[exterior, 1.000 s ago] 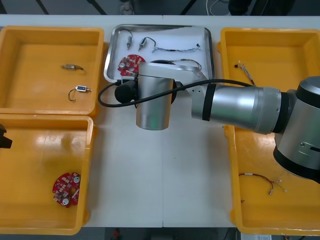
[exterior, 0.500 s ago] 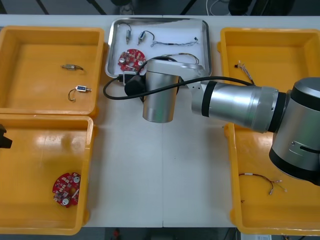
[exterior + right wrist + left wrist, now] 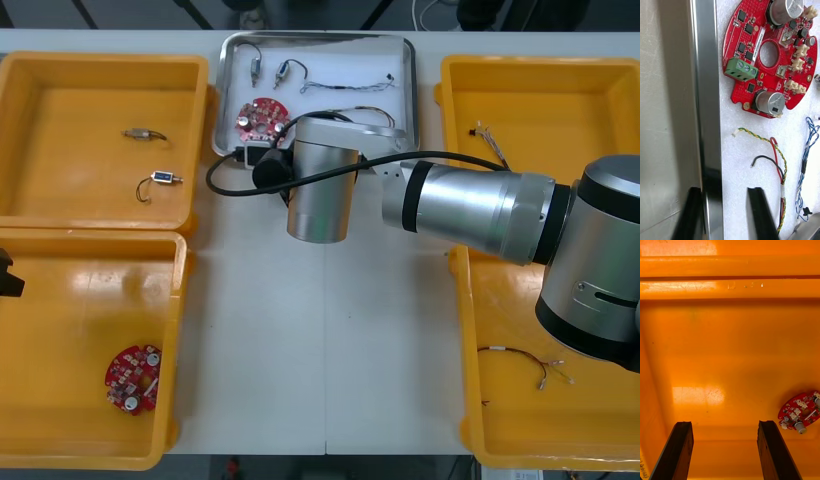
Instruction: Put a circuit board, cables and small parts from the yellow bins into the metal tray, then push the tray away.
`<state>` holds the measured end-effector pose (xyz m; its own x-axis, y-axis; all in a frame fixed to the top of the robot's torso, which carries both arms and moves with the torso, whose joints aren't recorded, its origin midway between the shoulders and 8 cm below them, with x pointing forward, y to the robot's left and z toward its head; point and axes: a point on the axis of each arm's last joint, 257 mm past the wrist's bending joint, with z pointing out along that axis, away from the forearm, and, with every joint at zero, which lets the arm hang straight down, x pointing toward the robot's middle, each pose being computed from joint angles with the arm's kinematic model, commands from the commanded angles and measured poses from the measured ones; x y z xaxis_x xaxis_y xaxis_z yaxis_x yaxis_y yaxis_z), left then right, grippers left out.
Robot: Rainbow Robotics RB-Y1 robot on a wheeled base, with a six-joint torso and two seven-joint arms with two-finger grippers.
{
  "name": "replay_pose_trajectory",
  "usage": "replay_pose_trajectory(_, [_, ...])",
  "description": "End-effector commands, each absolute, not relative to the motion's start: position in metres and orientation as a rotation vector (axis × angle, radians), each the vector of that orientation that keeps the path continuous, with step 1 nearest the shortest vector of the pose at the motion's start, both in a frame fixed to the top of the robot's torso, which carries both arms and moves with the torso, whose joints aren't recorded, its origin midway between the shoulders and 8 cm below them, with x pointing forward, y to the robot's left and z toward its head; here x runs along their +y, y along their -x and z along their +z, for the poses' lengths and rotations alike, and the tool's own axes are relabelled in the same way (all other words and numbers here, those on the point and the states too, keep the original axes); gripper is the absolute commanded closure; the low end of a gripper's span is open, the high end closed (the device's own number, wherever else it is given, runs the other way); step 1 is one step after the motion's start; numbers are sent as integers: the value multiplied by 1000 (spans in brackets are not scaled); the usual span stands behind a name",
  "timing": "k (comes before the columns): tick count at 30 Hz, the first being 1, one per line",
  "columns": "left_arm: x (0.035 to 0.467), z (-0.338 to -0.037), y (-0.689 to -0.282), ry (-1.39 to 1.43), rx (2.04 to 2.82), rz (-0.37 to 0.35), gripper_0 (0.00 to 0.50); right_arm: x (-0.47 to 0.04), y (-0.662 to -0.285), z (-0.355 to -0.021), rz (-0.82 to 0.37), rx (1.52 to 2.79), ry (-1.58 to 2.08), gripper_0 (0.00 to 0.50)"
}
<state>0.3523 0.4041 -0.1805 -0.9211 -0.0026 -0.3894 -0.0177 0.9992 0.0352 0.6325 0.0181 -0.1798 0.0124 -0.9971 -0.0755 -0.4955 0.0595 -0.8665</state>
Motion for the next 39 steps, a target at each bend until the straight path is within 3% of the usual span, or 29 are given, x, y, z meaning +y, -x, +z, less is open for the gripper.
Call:
replay_pose_trajectory(1, [418, -167, -349, -105, 2724, 144, 0, 55, -625, -132, -815, 1485, 1523, 0])
replay_pose_trajectory(10, [418, -167, -349, -105, 2724, 144, 0, 52, -594, -130, -774, 1552, 1507, 0])
replay_pose_trajectory(22, [418, -167, -349, -105, 2724, 144, 0, 23, -540, -140, -673, 1752, 1443, 0])
replay_pose_trajectory(35, [418, -167, -349, -105, 2724, 144, 0, -51, -464, -140, -567, 2095, 1265, 0])
replay_pose_trajectory(39, [418, -167, -349, -105, 2724, 144, 0, -62, -455, -129, -530, 2079, 1217, 0])
